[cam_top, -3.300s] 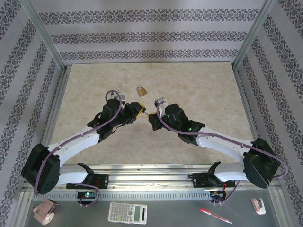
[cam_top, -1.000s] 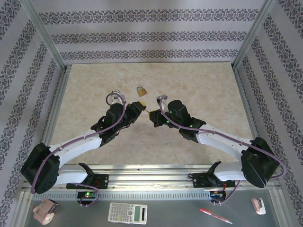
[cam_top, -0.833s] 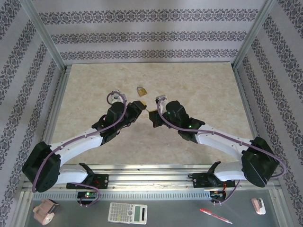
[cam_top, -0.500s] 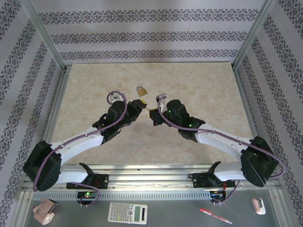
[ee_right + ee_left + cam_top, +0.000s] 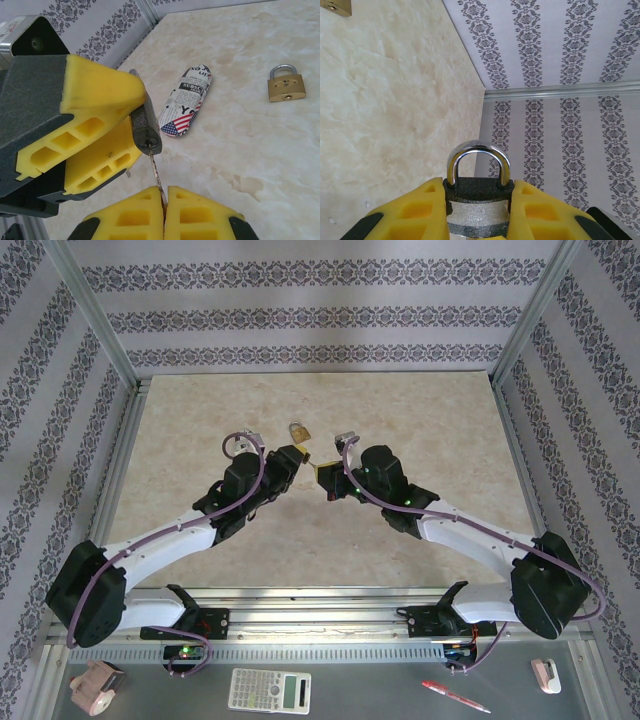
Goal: Unlock with the key
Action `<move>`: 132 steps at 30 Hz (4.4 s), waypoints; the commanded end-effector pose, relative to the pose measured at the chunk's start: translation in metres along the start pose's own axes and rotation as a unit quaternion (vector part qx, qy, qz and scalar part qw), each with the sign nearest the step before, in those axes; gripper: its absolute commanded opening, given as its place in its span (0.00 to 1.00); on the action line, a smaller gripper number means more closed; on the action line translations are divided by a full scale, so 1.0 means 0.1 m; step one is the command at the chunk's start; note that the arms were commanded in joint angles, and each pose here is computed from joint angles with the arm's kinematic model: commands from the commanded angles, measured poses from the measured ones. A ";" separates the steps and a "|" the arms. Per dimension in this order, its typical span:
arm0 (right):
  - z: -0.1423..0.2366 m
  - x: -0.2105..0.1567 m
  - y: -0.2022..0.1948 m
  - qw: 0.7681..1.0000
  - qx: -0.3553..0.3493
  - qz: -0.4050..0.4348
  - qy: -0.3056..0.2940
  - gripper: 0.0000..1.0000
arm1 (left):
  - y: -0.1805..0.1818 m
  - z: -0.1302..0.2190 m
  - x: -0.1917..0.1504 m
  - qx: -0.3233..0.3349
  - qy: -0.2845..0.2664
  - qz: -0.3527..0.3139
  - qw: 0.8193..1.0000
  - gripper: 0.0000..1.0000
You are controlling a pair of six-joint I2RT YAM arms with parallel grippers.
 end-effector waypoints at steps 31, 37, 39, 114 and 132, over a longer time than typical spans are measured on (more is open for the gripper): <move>0.43 0.64 0.40 0.982 0.110 0.072 -0.138 0.00 | -0.07 0.04 -0.65 -0.020 0.262 -0.022 0.965 0.00; 0.50 0.67 0.41 0.980 0.115 0.057 -0.150 0.00 | -0.03 0.07 -0.60 -0.022 0.252 -0.024 0.967 0.00; 0.52 0.67 0.41 0.980 0.116 0.055 -0.152 0.00 | -0.02 0.08 -0.59 -0.016 0.251 -0.027 0.968 0.00; 0.55 -0.53 0.14 0.997 0.065 0.027 0.023 0.00 | 1.22 0.05 0.29 0.277 0.170 -0.157 0.933 0.00; 0.53 -0.42 0.19 0.999 0.022 0.008 -0.038 0.00 | 0.74 0.21 0.30 -0.008 0.108 0.091 0.990 0.00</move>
Point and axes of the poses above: each hand's point on the last joint's axis, 136 mm out from that joint toward the fingers, its own z axis back along the fingers, its own y axis along the line the jaws close on, x = y × z, the point moved 8 cm from there along z, back along the fingers, and after that the axes turned 6 degrees about z, right-handed, at the moved point
